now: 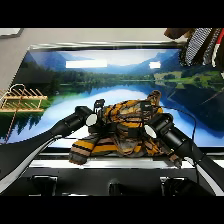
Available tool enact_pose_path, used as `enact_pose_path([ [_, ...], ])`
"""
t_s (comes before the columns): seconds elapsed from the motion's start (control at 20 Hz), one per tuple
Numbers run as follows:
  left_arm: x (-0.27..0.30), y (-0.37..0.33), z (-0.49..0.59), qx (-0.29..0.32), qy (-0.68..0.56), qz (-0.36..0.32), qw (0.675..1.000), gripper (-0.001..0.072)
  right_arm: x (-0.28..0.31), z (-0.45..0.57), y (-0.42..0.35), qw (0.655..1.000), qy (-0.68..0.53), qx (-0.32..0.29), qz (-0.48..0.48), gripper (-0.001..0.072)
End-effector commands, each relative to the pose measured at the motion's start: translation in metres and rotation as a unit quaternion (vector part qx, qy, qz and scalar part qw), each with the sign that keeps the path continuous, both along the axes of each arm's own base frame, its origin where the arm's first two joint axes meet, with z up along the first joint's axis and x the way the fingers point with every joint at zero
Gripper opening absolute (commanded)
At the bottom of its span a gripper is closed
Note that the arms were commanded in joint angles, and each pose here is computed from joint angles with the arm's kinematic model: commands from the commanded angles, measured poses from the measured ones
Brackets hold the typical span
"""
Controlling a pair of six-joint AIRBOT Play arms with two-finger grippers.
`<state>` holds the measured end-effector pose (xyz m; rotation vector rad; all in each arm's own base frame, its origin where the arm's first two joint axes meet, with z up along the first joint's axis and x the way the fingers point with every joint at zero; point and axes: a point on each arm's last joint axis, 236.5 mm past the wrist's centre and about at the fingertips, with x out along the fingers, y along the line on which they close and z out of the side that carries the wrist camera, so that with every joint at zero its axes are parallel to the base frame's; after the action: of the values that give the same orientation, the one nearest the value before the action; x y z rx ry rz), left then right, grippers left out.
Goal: Fold the clothes and pants, and hang the long-sleeved shirts on hangers.
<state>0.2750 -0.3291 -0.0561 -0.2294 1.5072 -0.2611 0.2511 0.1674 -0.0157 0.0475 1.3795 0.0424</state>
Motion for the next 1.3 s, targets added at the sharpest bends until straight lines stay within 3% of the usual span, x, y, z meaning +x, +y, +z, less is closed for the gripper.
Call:
enact_pose_path([
  [0.0,0.003,-0.001,-0.004,0.0,-0.002,0.006,1.0,0.0288,0.001,0.001,0.001,1.0,-0.003,0.002,0.001,0.0037],
  [0.25,0.005,-0.012,-0.01,-0.019,0.005,0.018,1.0,0.0248,0.001,0.001,0.001,1.0,-0.003,0.002,0.001,0.0037],
  [0.3,0.003,-0.011,-0.012,-0.016,0.01,0.017,1.0,0.0103,0.001,0.001,0.001,1.0,-0.003,0.002,0.001,0.0037],
  [0.35,0.003,-0.011,-0.013,-0.015,0.011,0.017,1.0,0.0029,0.001,0.001,0.001,1.0,-0.003,0.002,0.001,0.0037],
  [0.75,0.038,0.005,0.047,0.028,-0.041,-0.019,0.999,0.0026,0.01,0.028,-0.005,0.999,-0.042,0.001,0.011,0.0037],
  [1.0,0.068,0.012,0.163,0.016,-0.113,-0.049,0.992,0.0026,0.053,0.141,-0.011,0.986,-0.169,0.013,-0.005,0.0036],
  [1.25,0.075,0.029,0.262,-0.004,-0.199,-0.046,0.979,0.0027,0.087,0.255,-0.023,0.95,-0.313,0.018,0.007,0.0036],
])
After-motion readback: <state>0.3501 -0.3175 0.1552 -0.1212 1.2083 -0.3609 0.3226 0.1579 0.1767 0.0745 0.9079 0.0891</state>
